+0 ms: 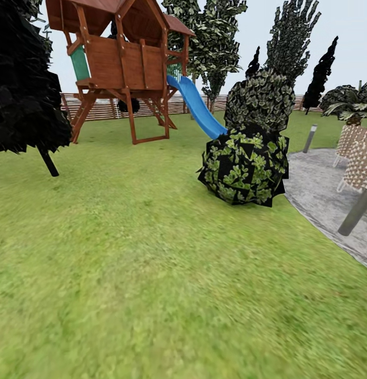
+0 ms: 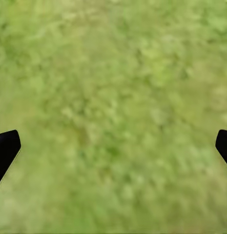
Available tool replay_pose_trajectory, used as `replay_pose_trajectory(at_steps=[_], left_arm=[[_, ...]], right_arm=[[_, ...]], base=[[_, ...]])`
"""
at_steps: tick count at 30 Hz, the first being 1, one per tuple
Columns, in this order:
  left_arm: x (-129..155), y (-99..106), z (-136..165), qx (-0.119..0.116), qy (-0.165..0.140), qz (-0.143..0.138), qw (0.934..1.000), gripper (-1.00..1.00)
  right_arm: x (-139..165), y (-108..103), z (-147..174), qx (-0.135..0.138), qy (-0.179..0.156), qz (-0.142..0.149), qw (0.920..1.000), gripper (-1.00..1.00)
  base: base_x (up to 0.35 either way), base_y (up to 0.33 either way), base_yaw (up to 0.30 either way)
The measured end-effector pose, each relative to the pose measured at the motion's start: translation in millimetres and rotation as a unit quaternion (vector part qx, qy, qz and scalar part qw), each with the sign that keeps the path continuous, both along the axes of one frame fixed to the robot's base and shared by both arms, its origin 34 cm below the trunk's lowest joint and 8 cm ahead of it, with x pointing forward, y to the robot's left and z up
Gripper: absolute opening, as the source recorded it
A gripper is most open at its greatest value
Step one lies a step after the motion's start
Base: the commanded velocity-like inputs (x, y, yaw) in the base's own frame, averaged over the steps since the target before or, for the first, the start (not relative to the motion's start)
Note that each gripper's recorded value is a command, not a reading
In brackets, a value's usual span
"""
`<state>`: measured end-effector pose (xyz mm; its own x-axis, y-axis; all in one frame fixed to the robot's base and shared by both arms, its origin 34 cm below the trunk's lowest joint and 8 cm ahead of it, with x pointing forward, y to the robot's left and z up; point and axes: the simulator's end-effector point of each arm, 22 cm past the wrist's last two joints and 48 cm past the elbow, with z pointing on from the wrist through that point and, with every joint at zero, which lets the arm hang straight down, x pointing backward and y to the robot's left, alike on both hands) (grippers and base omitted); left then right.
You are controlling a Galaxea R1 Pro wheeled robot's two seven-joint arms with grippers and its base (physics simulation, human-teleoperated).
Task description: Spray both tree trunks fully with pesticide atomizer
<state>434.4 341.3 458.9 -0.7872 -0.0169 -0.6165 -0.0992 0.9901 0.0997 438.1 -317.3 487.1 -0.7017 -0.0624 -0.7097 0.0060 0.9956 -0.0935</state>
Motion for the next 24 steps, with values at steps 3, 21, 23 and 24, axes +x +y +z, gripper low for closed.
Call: replay_pose_trajectory(at_steps=[3, 21, 23, 24], left_arm=[[0.0, 0.0, 0.0, 0.0, 0.0, 0.0, 1.0, 1.0], [0.0, 0.0, 0.0, 0.0, 0.0, 0.0, 1.0, 1.0], [0.0, 0.0, 0.0, 0.0, 0.0, 0.0, 1.0, 1.0], [0.0, 0.0, 0.0, 0.0, 0.0, 0.0, 1.0, 1.0]], right_arm=[[0.0, 0.0, 0.0, 0.0, 0.0, 0.0, 1.0, 1.0], [0.0, 0.0, 0.0, 0.0, 0.0, 0.0, 1.0, 1.0], [0.0, 0.0, 0.0, 0.0, 0.0, 0.0, 1.0, 1.0], [0.0, 0.0, 0.0, 0.0, 0.0, 0.0, 1.0, 1.0]], base=[[0.339, 0.097, 0.0], [0.339, 0.1, 0.0], [0.339, 0.106, 0.0], [0.339, 0.109, 0.0]])
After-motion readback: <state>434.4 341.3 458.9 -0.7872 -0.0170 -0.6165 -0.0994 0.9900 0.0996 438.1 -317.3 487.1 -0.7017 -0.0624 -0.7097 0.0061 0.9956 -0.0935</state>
